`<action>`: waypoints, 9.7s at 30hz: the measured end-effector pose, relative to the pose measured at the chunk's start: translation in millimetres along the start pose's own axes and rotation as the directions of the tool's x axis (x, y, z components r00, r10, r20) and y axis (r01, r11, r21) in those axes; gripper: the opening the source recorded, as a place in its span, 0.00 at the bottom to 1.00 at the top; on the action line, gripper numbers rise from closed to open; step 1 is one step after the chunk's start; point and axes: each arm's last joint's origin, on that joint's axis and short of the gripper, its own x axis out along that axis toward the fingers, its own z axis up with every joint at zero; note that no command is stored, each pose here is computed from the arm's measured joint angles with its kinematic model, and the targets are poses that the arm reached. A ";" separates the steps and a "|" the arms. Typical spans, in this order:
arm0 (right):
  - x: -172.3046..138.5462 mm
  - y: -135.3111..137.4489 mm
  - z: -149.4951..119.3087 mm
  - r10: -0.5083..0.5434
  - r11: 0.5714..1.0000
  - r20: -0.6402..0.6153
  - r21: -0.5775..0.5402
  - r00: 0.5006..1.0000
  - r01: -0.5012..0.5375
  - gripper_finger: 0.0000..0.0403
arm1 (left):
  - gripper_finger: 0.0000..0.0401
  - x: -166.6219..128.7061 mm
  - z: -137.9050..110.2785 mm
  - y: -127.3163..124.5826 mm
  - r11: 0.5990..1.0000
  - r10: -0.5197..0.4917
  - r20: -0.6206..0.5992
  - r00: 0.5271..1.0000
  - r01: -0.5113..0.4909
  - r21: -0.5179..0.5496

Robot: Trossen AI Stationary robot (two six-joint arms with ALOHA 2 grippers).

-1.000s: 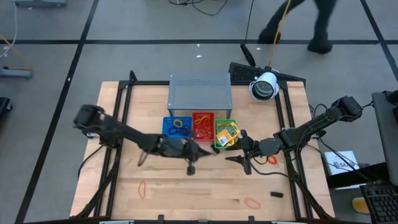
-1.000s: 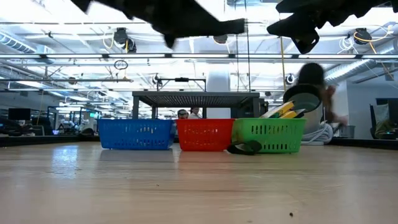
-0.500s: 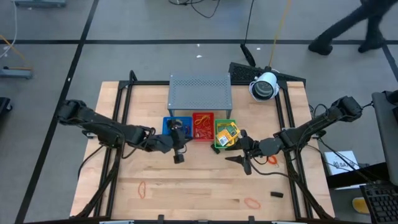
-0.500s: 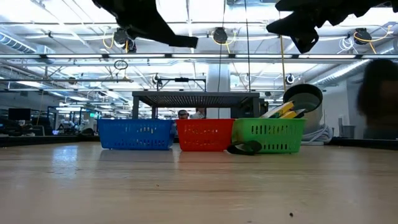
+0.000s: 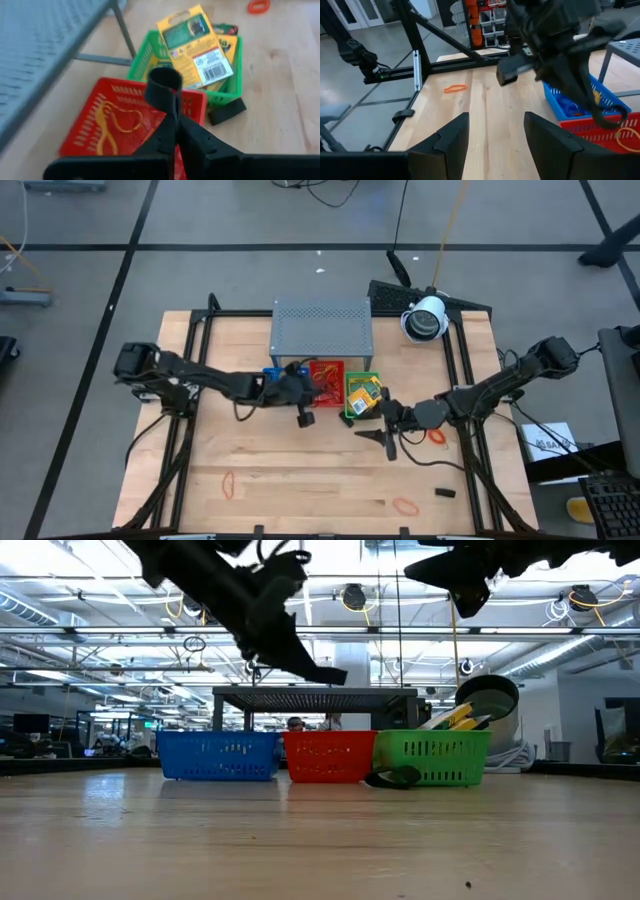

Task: Pick & Place Office Desk Supplies
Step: Put the black rubber band into the red bin, then put the orange spring keychain into the blue bin

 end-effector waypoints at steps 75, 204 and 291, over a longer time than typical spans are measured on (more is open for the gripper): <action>-2.1 0.3 -0.5 0.066 0.998 -0.041 0.009 0.997 -0.066 0.45 | 0.64 81.9 -75.2 -81.9 0.918 0.073 0.140 0.987 -0.011 -0.395; -1.9 0.1 -4.1 0.081 0.997 -0.079 -0.009 0.994 -0.082 0.45 | 0.64 123.7 -65.6 -110.3 0.929 0.107 0.134 0.985 -0.051 -0.367; -1.9 -0.2 -5.0 0.082 0.997 -0.089 -0.011 0.993 -0.083 0.45 | 0.58 17.2 36.4 16.2 0.995 0.008 -0.123 0.992 -0.020 -0.097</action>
